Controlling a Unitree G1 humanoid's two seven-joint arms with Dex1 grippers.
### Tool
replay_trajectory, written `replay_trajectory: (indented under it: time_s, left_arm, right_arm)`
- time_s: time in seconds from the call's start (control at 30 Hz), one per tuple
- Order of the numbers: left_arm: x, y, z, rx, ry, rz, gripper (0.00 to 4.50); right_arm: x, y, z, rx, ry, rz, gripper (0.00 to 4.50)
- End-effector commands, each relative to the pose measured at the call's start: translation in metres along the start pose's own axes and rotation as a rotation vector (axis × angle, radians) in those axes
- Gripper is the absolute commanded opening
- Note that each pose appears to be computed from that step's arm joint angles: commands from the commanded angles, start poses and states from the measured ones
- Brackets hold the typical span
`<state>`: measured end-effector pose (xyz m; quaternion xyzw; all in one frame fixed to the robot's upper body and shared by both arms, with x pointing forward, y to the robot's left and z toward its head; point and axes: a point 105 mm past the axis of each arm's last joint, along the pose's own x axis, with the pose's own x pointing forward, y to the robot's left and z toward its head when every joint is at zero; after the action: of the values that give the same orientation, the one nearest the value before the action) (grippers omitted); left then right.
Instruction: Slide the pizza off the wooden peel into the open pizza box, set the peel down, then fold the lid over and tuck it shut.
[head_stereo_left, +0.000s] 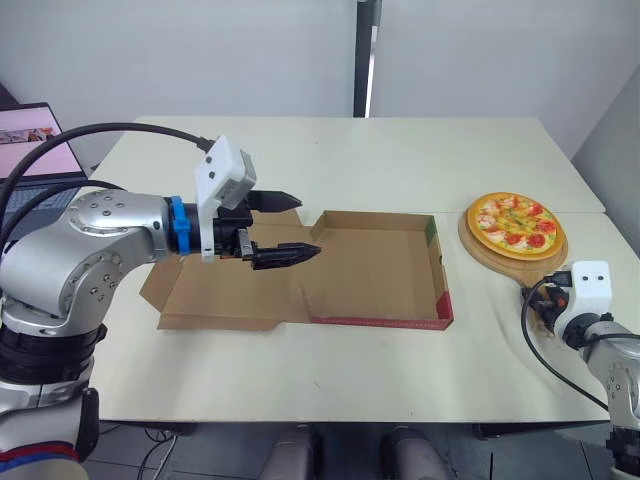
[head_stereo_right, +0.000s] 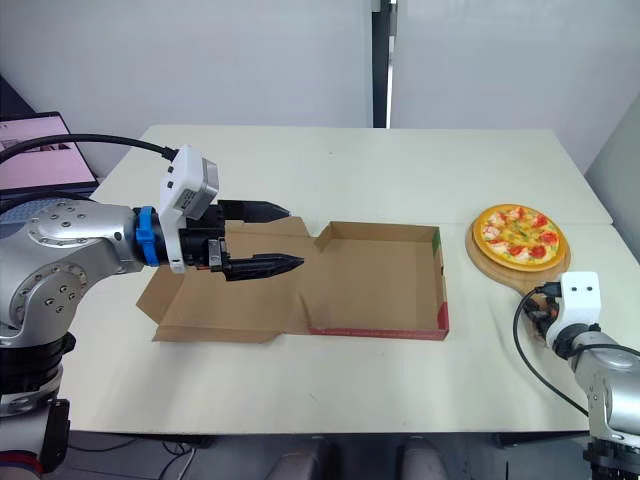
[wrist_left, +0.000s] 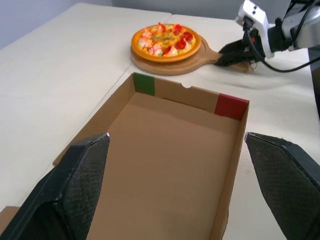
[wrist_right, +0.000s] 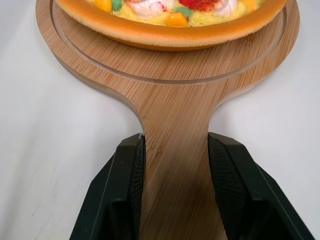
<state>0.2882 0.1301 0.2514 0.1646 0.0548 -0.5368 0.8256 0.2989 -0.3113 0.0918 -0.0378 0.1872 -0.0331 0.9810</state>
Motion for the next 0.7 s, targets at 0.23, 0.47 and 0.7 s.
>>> replay_trajectory:
  time_s: [0.23, 0.47, 0.7]
  left_arm:
    - [-0.022, -0.003, 0.013, 0.008, -0.043, 0.000, 4.50]
    - [-0.028, -0.012, 0.026, 0.010, -0.089, -0.045, 4.50]
    - [-0.042, -0.013, 0.025, 0.006, -0.060, -0.014, 4.50]
  right_arm:
    - [-0.010, -0.001, 0.078, -0.090, -0.210, 0.052, 1.62]
    - [-0.016, 0.011, 0.097, -0.165, -0.189, 0.156, 1.62]
    - [-0.024, 0.039, 0.118, -0.232, -0.186, 0.325, 1.62]
